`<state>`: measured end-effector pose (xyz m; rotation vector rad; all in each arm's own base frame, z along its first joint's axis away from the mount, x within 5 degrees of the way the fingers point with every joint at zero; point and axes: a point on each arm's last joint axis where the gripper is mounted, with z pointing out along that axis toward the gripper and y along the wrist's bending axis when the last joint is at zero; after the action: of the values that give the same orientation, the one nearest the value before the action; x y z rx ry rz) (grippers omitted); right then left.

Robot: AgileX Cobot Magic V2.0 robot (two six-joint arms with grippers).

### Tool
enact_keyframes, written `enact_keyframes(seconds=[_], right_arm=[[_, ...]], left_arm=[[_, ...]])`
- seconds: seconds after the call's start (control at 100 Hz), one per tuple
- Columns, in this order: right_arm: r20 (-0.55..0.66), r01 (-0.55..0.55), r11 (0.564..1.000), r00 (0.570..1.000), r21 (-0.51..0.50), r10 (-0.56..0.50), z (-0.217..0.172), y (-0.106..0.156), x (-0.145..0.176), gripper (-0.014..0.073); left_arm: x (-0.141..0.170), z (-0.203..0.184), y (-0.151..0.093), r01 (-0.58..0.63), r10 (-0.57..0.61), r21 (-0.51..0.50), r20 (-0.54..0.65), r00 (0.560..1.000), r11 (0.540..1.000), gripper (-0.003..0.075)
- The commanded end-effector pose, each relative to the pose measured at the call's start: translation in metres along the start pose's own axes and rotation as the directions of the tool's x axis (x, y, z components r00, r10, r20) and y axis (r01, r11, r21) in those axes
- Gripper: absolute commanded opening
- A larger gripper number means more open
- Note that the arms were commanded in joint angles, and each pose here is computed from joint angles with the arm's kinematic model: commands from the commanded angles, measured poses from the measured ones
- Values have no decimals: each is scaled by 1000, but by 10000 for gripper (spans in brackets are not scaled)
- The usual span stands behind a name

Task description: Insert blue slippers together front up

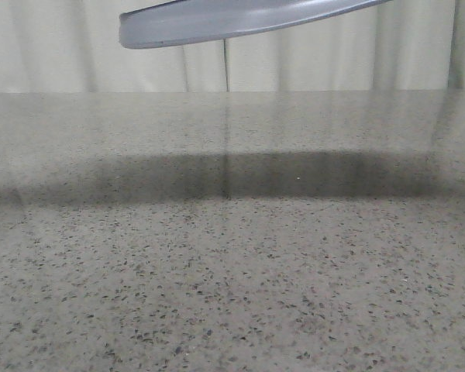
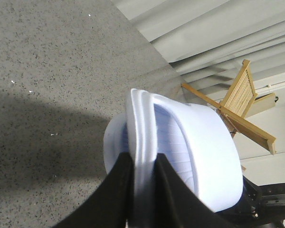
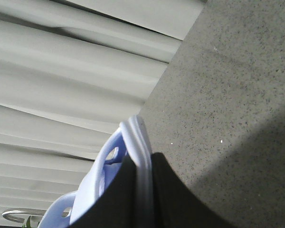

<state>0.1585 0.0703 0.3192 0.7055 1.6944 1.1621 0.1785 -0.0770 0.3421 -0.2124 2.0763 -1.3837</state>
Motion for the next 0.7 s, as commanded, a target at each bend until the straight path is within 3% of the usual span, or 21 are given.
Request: enact_keyframes(seconds=[0.0, 0.15, 0.31, 0.69], right_arm=[[50, 8, 997, 999, -71, -5, -2, 14, -7, -107], [50, 14, 997, 999, -72, -11, -2, 14, -7, -107], [49, 18, 997, 999, -71, -15, -1, 14, -7, -107], [36, 18, 998, 999, -61, -16, -1, 14, -6, -107]], left_arm=[[1, -4, -17, -2, 4, 92, -18, 1000, 996, 16], [-2, -3, -14, 3, -3, 80, -3, 1000, 997, 16], [-3, 7, -6, 31, -24, 82, -77, 997, 996, 16], [-7, 22, -2, 80, -46, 206, -165, 985, 975, 16]])
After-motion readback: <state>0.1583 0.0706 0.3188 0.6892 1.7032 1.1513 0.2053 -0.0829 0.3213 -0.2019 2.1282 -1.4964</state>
